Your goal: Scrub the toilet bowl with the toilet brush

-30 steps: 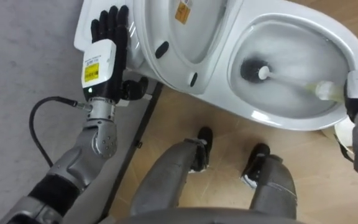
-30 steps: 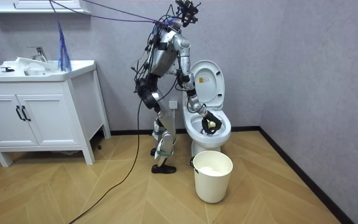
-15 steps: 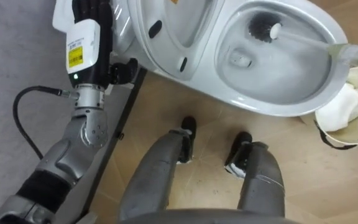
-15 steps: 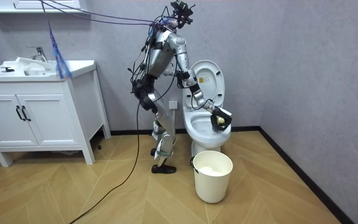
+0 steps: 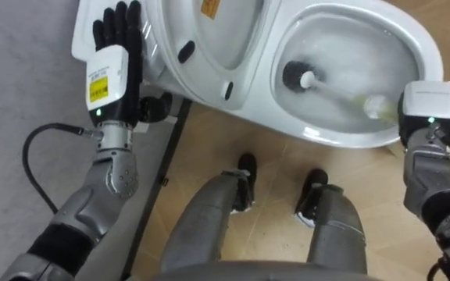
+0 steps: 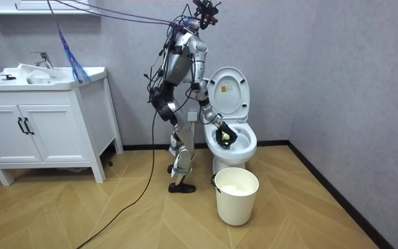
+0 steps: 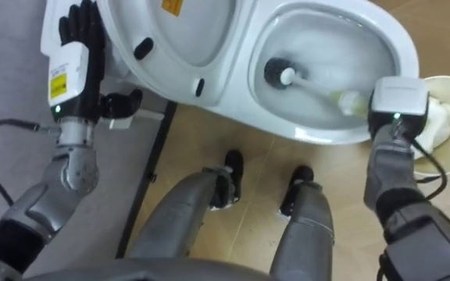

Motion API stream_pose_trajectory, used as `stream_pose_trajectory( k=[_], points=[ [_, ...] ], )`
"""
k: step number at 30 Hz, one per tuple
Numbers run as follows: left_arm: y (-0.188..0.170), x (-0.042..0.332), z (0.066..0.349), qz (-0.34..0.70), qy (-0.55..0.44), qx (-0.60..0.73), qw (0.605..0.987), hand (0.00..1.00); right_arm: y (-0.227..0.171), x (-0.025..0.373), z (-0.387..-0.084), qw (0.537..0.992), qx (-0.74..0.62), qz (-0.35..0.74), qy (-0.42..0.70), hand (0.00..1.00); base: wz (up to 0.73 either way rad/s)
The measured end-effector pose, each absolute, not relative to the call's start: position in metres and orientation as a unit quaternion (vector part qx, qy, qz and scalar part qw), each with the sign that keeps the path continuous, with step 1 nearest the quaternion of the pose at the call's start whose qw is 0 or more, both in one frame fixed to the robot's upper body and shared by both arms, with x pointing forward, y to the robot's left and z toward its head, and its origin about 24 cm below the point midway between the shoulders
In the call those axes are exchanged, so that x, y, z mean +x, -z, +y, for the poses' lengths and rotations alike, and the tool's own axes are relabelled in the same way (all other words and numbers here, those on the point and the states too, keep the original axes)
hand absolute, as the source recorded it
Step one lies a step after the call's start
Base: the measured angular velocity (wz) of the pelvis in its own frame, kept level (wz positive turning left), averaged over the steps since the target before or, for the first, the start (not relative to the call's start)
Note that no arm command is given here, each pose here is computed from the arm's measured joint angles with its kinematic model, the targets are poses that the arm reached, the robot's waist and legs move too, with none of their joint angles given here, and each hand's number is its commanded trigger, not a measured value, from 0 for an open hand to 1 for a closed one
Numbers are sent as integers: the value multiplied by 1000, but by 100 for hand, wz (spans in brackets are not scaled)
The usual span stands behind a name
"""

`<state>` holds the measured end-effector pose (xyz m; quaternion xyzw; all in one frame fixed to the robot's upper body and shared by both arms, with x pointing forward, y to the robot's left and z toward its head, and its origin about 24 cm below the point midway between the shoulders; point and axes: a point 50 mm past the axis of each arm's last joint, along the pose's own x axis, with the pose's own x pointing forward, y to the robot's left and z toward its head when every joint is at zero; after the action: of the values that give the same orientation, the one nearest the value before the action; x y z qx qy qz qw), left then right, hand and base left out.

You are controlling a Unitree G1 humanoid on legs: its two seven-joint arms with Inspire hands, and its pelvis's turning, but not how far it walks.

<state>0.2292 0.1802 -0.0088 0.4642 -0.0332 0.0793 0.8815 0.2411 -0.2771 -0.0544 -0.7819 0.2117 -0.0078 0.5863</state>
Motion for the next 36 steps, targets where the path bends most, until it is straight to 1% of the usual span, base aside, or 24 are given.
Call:
stream_pose_trajectory(
  k=[5,8,9,11,13,14,15,16,19,24,26,29,31,34,36],
  points=[
    [13,227,184,-24,-88,449,889,0,55,242,-275,590,-777,220,-2,100,-9],
    [11,231,186,-29,-83,452,888,0,47,250,-286,579,-784,222,0,100,-7],
    [8,232,187,-33,-77,451,888,0,42,254,-296,578,-785,223,7,100,-6],
    [3,234,188,-44,-67,457,886,0,34,259,-309,589,-775,229,22,100,7],
    [-6,238,187,-65,-63,459,884,0,23,262,-327,619,-744,244,61,100,26],
    [-8,238,187,-69,-64,459,883,0,19,265,-330,631,-732,247,77,100,14],
    [-11,240,187,-76,-68,461,882,0,11,271,-335,651,-709,248,111,100,10],
    [-13,241,187,-80,-68,462,881,0,3,275,-340,660,-696,246,140,100,12],
    [-20,244,188,-83,-75,459,881,0,-1,274,-346,660,-694,243,157,100,4],
    [-22,248,188,-79,-78,458,882,0,-1,274,-346,662,-691,242,159,100,-2],
    [-21,248,189,-75,-76,471,876,0,3,274,-339,668,-688,239,152,100,0],
    [-15,247,186,-67,-71,484,870,0,16,274,-321,675,-689,234,121,100,4],
    [-8,247,181,-54,-69,487,869,0,27,273,-301,664,-708,227,77,100,-13],
    [-1,244,175,-46,-59,488,870,0,44,257,-296,629,-734,254,35,100,-16],
    [3,238,177,-38,-63,488,870,0,50,250,-292,625,-735,263,21,100,-10]
  ],
)
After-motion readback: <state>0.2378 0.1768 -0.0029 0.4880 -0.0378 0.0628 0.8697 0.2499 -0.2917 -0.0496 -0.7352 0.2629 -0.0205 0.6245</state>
